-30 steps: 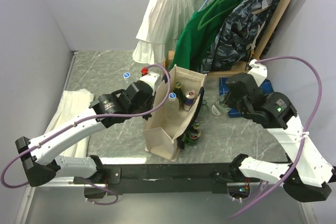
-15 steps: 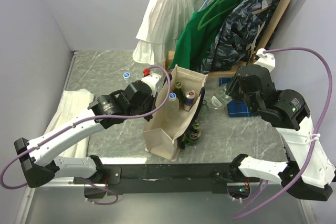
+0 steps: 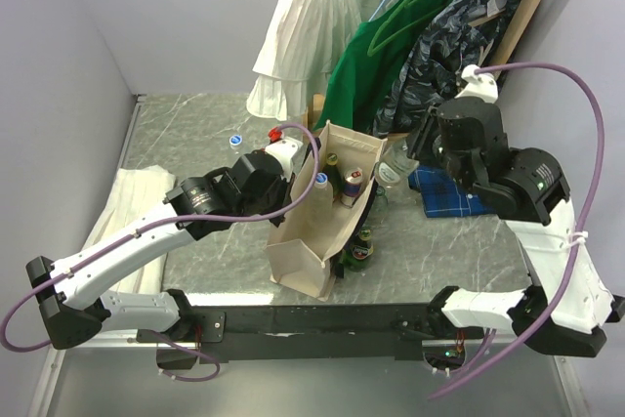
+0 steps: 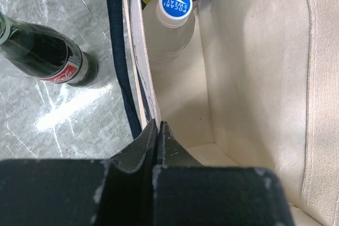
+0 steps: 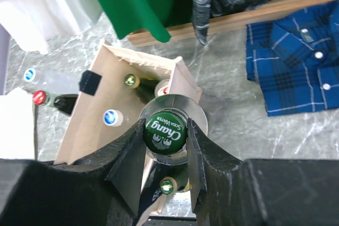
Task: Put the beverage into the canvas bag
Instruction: Place the drink in the canvas bag.
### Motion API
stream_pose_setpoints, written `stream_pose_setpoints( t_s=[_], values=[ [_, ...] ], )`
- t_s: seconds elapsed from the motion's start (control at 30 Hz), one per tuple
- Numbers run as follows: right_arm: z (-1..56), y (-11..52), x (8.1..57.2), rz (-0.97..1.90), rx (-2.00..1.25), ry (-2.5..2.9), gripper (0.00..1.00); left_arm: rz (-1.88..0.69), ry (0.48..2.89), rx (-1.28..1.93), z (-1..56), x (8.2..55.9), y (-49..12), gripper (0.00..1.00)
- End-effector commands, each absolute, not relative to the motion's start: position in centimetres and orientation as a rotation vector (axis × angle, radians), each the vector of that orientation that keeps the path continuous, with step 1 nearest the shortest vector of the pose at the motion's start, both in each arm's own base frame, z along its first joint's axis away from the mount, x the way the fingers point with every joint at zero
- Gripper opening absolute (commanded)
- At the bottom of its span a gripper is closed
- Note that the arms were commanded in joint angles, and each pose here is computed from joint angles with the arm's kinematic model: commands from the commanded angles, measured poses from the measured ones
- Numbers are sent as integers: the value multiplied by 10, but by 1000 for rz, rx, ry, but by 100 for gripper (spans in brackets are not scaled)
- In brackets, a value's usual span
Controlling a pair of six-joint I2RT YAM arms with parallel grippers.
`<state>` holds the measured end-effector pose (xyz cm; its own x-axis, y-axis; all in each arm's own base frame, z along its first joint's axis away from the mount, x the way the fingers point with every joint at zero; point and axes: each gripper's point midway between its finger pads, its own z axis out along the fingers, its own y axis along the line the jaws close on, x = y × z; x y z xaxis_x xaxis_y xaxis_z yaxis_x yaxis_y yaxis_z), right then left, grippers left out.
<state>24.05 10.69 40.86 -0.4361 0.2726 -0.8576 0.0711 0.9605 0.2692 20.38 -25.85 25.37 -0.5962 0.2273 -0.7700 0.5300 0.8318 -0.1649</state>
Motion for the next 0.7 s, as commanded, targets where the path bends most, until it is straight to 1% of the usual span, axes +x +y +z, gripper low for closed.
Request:
stream_pose_setpoints(
  t_s=[0.0,0.17,0.67],
  values=[
    [479,116,251,406,286,1791,0,-556,2124,544,280,203,-265,1],
    [488,126,252,434,251,1785,0,-542,2128,543,278,204,-264,1],
    [487,161,255,485,154,1819,0,-523,2137,534,273,205,-261,1]
  ],
)
